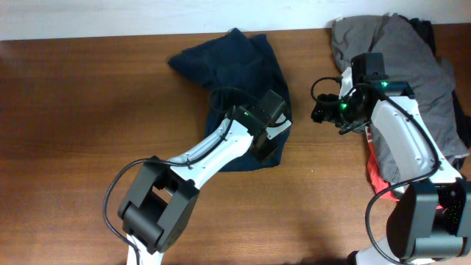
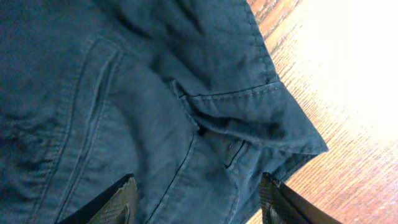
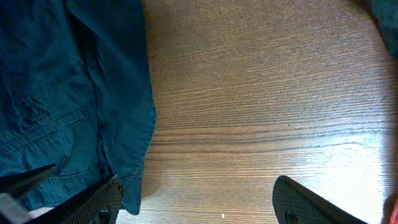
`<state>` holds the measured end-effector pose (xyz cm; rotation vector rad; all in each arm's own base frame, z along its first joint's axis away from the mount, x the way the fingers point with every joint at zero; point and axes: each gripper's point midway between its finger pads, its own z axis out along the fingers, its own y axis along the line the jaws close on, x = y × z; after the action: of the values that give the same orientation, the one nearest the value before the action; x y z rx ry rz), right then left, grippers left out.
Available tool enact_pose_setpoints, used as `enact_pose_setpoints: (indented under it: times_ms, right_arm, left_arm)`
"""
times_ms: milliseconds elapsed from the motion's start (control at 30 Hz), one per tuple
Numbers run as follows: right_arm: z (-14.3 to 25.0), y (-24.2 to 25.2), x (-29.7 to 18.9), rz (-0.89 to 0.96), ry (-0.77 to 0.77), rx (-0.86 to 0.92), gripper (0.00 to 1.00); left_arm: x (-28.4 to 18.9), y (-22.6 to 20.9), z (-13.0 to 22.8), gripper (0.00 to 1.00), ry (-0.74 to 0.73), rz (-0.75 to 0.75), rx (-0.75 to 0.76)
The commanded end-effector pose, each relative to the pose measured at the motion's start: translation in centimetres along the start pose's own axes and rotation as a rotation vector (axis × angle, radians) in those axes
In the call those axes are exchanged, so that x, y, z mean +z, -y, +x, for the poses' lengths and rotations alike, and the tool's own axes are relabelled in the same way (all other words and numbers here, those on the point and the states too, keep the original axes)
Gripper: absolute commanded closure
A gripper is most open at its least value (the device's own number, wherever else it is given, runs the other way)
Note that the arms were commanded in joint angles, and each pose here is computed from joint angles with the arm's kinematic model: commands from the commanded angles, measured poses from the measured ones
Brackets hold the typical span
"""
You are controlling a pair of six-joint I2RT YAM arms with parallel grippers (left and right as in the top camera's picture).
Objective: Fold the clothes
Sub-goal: 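Reach the left gripper to the shorts' waistband and grasp it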
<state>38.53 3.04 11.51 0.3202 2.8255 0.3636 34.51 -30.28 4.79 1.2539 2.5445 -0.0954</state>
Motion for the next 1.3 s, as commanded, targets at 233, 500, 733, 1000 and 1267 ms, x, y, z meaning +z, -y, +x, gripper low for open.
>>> enact_pose_setpoints:
  times_ms: [233, 500, 733, 1000, 1267]
  right_arm:
    - [-0.2, 0.5, 0.0, 0.024, 0.01, 0.01, 0.18]
    - [-0.2, 0.7, 0.0, 0.034, 0.013, 0.01, 0.18]
    - [-0.2, 0.7, 0.0, 0.034, 0.013, 0.01, 0.18]
    - [-0.5, 0.6, 0.0, 0.031, 0.024, 0.007, 0.18]
    - [-0.5, 0.6, 0.0, 0.031, 0.024, 0.007, 0.18]
  left_arm:
    - [4.3, -0.1, 1.8, 0.39, -0.129, -0.129, 0.147]
    - [4.2, -1.9, 1.9, 0.62, -0.144, -0.23, 0.144]
    - [3.5, -2.5, 1.0, 0.64, -0.133, -0.261, 0.142]
    - [2.8, -2.5, 0.9, 0.44, -0.147, -0.257, 0.146]
    - [2.6, -2.5, 0.8, 0.45, -0.147, -0.255, 0.145]
